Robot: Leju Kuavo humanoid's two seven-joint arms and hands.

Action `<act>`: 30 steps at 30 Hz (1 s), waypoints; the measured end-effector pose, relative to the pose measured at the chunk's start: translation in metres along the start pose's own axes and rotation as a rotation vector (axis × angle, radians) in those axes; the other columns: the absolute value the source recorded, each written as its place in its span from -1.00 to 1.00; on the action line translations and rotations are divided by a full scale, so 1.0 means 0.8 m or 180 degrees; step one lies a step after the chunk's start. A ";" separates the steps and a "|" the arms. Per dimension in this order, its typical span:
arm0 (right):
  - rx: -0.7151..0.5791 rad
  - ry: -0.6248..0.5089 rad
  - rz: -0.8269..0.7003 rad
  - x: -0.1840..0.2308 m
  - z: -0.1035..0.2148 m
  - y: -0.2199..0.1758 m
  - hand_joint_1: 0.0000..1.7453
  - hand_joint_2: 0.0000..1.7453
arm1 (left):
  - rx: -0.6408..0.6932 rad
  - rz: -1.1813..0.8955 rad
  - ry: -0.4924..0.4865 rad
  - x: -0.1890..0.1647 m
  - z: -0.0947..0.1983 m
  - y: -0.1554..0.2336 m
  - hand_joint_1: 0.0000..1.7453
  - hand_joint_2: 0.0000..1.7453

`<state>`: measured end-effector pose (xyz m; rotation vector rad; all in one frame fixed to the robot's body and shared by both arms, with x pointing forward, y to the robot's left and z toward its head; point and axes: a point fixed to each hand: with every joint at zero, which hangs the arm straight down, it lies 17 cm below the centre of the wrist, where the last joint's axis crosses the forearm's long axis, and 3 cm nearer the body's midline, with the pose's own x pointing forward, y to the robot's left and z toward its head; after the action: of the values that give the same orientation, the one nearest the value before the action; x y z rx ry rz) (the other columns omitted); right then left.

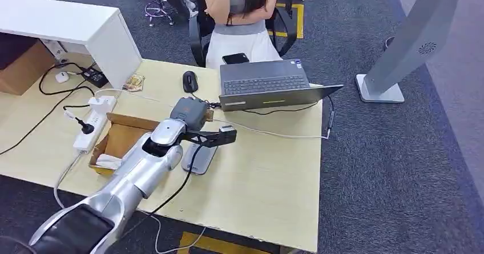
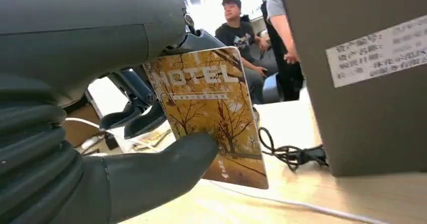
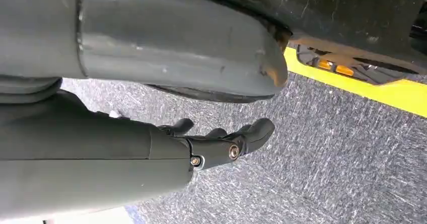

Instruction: Pass the card to the sensor for recognition and then transmit it.

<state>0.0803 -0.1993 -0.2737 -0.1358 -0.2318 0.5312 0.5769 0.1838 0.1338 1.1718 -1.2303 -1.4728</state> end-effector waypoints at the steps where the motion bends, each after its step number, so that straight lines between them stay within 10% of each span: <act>1: -0.0003 0.0001 -0.0005 0.000 0.000 0.000 -1.00 -1.00 | -0.0010 -0.0014 -0.0005 0.000 -0.001 -0.001 1.00 1.00; 30: -0.0082 0.0069 -0.0271 -0.001 0.000 -0.002 -1.00 -1.00 | 0.0110 0.0012 -0.0054 0.014 0.060 -0.037 1.00 1.00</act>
<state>0.0800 -0.2012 -0.2735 -0.1560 -0.2224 0.4421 0.5265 0.1858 0.1066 1.1816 -1.2735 -1.4666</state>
